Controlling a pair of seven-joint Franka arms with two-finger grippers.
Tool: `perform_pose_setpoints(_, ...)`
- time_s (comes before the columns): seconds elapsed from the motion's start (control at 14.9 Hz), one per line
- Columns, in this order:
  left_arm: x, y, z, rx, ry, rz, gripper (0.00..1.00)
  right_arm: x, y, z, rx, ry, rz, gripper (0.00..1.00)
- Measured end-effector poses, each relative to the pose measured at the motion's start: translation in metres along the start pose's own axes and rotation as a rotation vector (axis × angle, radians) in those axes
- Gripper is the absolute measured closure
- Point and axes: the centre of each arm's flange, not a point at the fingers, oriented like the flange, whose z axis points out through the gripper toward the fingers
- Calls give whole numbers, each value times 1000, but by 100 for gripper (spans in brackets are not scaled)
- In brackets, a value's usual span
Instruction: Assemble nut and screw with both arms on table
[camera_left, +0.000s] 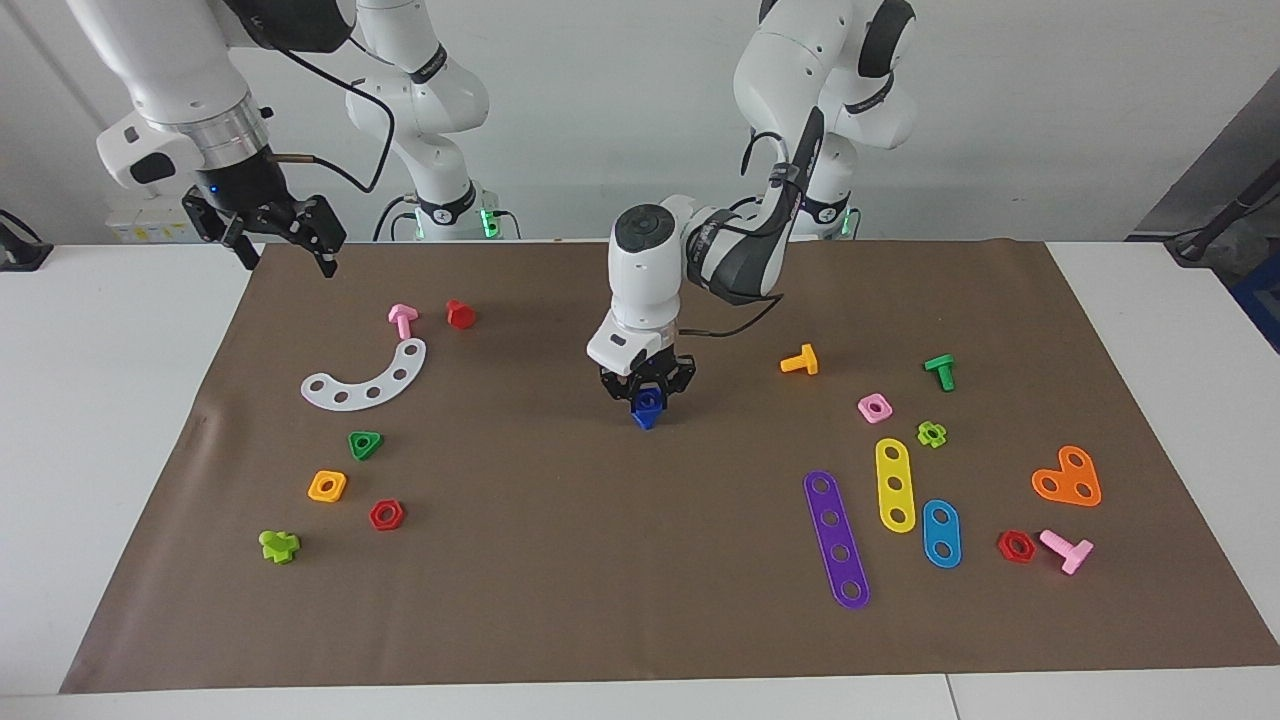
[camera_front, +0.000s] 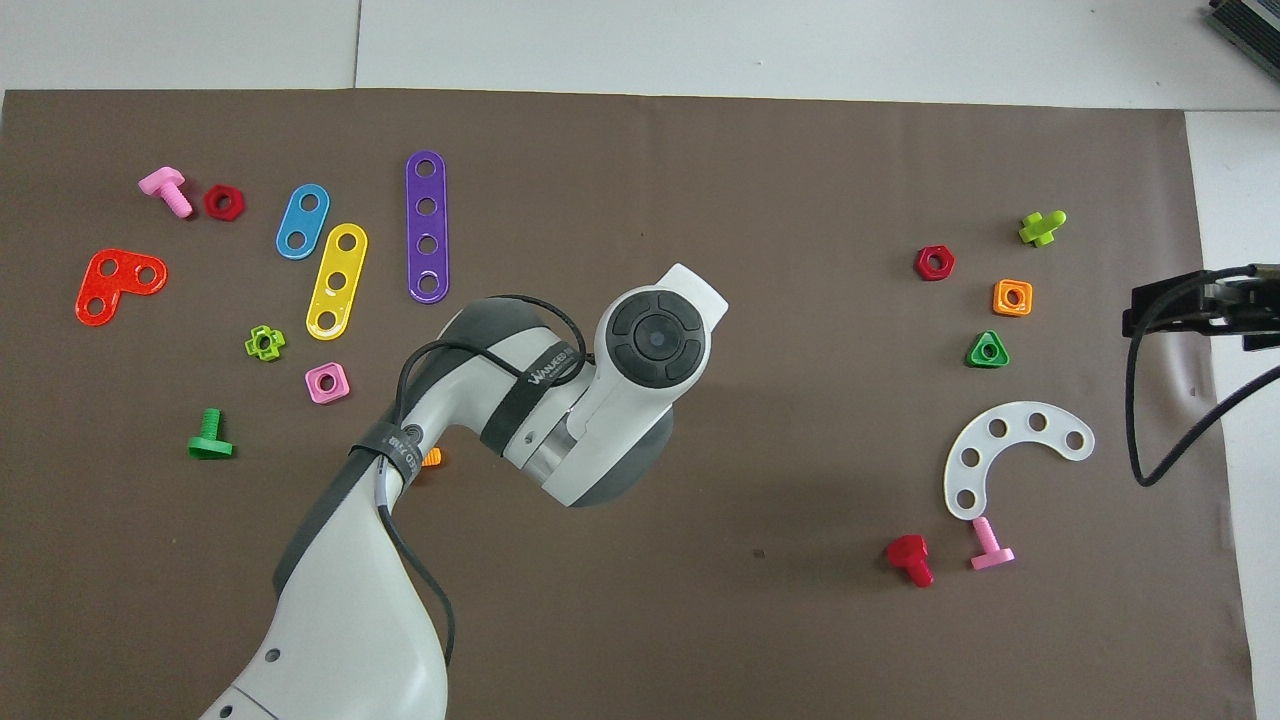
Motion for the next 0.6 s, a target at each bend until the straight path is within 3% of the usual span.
perform_pose_setpoints(0.6, -2, -2, 0, 3, -4, -3, 54, 0, 0, 0, 0, -1, 0, 0)
